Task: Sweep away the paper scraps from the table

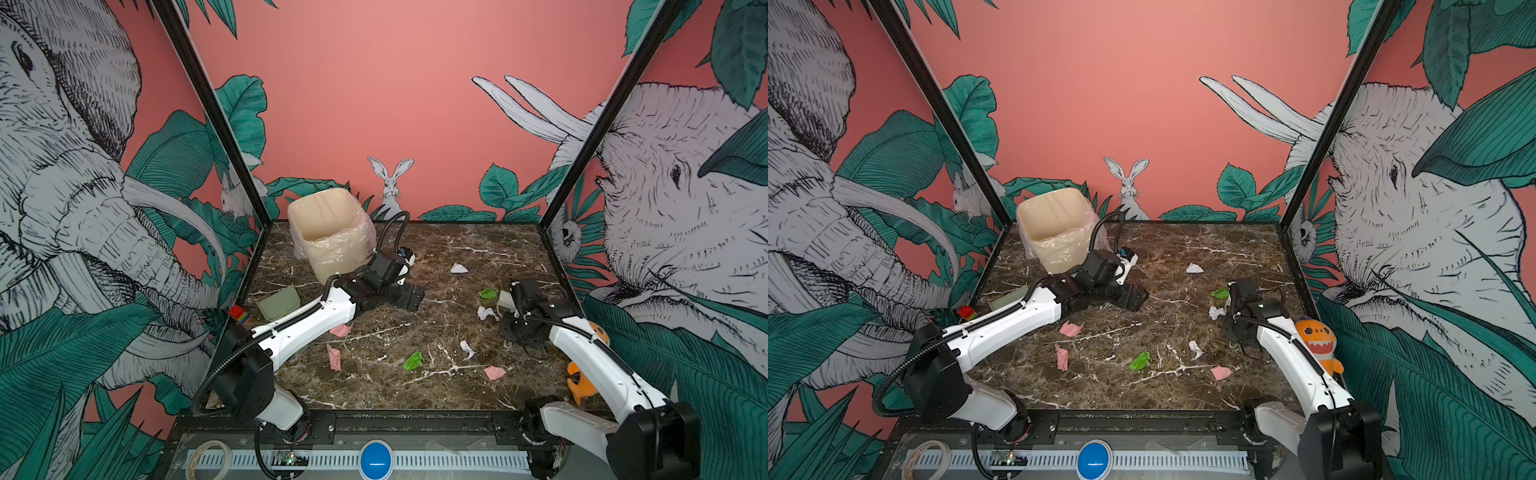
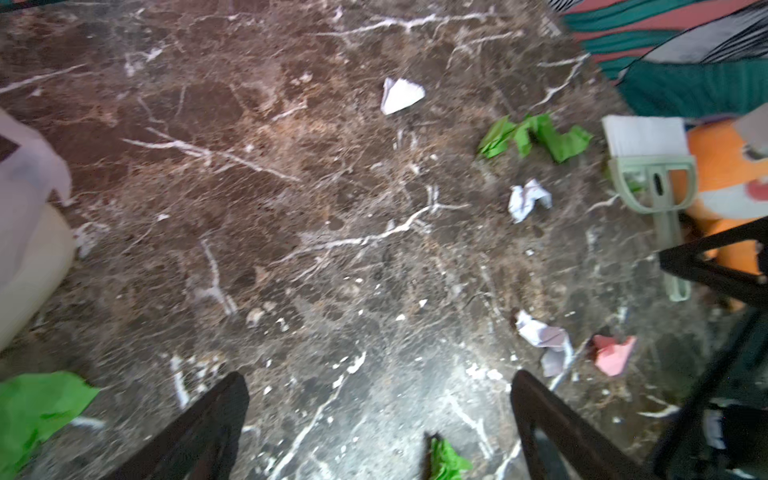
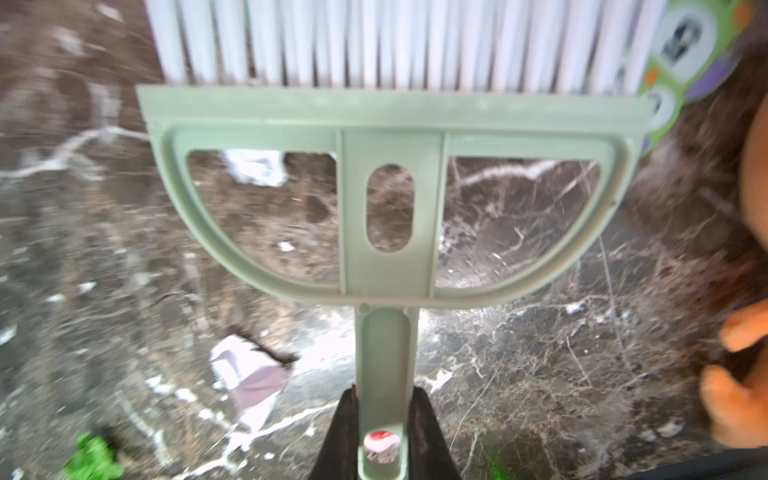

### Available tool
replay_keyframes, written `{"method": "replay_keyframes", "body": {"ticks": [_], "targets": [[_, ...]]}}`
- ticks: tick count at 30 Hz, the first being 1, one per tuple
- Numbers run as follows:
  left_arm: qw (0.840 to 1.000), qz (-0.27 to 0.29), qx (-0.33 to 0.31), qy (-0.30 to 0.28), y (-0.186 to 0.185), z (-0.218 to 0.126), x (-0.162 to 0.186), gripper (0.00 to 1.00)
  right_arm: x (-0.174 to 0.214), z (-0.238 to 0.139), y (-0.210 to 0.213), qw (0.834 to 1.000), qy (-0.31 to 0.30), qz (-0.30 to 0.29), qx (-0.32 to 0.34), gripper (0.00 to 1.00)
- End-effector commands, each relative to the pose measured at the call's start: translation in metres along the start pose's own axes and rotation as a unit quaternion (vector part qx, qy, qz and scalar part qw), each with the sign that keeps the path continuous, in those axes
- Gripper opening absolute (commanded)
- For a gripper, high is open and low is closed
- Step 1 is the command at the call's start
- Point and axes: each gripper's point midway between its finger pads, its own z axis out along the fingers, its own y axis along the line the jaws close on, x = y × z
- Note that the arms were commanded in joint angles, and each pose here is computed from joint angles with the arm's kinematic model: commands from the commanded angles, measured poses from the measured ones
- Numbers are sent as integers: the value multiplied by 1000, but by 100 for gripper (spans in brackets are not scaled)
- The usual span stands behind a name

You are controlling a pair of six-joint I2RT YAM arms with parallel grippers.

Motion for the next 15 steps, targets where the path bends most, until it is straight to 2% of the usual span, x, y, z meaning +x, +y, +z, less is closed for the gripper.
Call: {"method": "replay_keyframes", "body": {"ticks": [1,6,8,13,15], "targets": [[992,-61,109,-36,-34,-1,-26,99,-8,-26,8,999,-25,-30,18,5],[956,-162,225,-95,-43,2,-51,99,-30,-56,55,993,-73,-90,-15,5],[950,-165,248,-98,-49,-1,-59,99,-36,-67,81,989,-92,-112,-43,5],[946,-150,269,-96,-59,-7,-67,98,-44,-86,127,978,-116,-145,-94,5],[944,-150,279,-93,-62,-8,-68,94,-45,-93,141,974,-123,-156,-109,5]]}}
